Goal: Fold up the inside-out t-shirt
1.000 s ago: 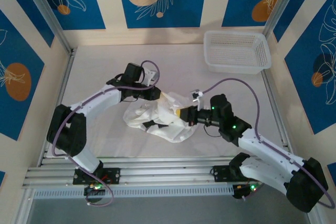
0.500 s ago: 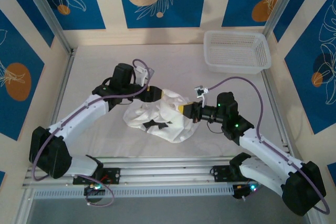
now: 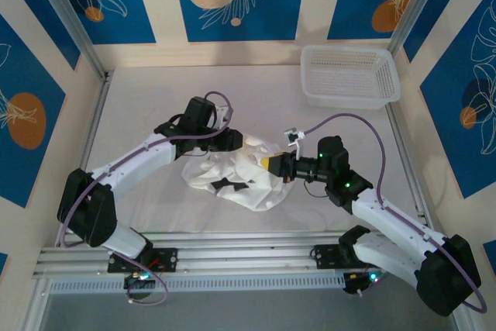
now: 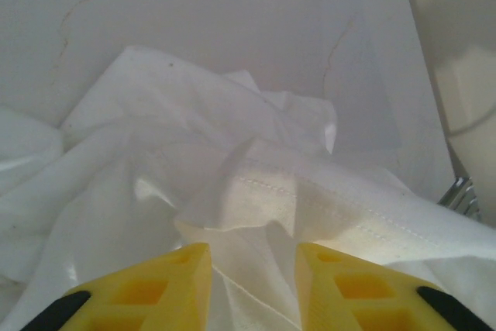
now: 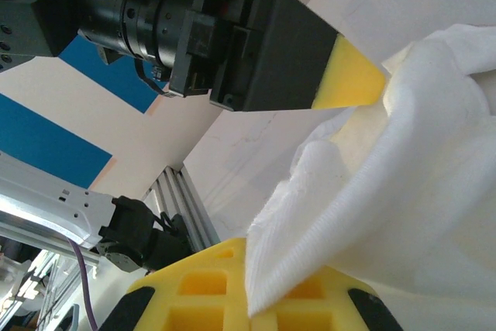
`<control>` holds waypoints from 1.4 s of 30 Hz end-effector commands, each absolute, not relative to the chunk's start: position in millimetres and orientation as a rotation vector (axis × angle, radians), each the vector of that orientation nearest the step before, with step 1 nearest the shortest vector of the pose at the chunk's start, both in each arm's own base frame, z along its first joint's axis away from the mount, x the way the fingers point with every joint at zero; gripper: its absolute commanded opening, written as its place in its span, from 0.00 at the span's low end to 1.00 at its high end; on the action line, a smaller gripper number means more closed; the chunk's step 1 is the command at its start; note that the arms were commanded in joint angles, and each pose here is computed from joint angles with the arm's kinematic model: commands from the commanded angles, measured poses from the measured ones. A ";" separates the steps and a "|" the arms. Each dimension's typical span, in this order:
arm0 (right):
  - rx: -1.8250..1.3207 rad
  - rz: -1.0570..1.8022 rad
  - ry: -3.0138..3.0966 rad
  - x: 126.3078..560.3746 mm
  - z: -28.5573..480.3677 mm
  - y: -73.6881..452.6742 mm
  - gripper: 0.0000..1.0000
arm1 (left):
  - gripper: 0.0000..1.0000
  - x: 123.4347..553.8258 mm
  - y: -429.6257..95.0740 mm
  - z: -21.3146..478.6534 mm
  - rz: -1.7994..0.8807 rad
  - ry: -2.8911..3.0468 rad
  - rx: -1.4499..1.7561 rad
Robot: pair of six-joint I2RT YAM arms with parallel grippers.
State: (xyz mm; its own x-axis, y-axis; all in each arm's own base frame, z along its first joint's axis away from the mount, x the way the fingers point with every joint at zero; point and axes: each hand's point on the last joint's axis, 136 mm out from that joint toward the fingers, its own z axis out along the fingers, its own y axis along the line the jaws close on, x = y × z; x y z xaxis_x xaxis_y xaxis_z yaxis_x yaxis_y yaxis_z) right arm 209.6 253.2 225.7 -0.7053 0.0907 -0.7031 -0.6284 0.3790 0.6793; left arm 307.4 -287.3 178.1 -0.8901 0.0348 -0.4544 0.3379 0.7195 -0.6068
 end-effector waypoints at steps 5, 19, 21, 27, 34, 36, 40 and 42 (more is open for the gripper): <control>-0.500 1.390 1.931 206.3 237.9 257.4 0.00 | 0.38 313.1 -280.3 161.4 -0.933 2.567 0.212; -0.504 1.381 1.947 204.0 230.3 256.7 0.00 | 0.00 319.3 -287.6 192.7 -1.005 2.463 0.225; -0.499 1.371 1.941 203.2 225.8 252.9 0.00 | 0.00 319.0 -283.7 212.3 -1.011 2.420 0.241; -0.382 1.356 1.935 208.6 205.6 231.4 0.00 | 0.00 307.7 -280.2 273.4 -1.137 2.272 0.332; -0.377 1.238 1.871 206.5 226.4 222.8 0.20 | 0.00 290.7 -292.6 255.2 -1.221 2.310 0.449; -0.425 1.185 1.816 202.5 239.7 225.3 0.25 | 0.00 286.0 -295.6 248.1 -1.235 2.320 0.465; -0.444 1.034 1.774 208.3 256.6 233.7 0.27 | 0.00 280.4 -301.0 240.0 -1.245 2.337 0.489; -0.360 0.901 1.852 224.5 253.6 232.6 0.22 | 0.00 280.4 -302.2 239.6 -1.243 2.337 0.494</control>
State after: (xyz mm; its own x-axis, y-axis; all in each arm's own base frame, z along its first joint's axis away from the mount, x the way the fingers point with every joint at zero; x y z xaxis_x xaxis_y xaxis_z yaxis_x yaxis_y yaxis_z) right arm 197.1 244.3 250.4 -0.5182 0.1495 -0.8421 -0.6960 0.4986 0.5167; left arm 287.4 -295.1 238.9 -0.8465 0.0661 -0.5282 0.4675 0.5668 -0.6783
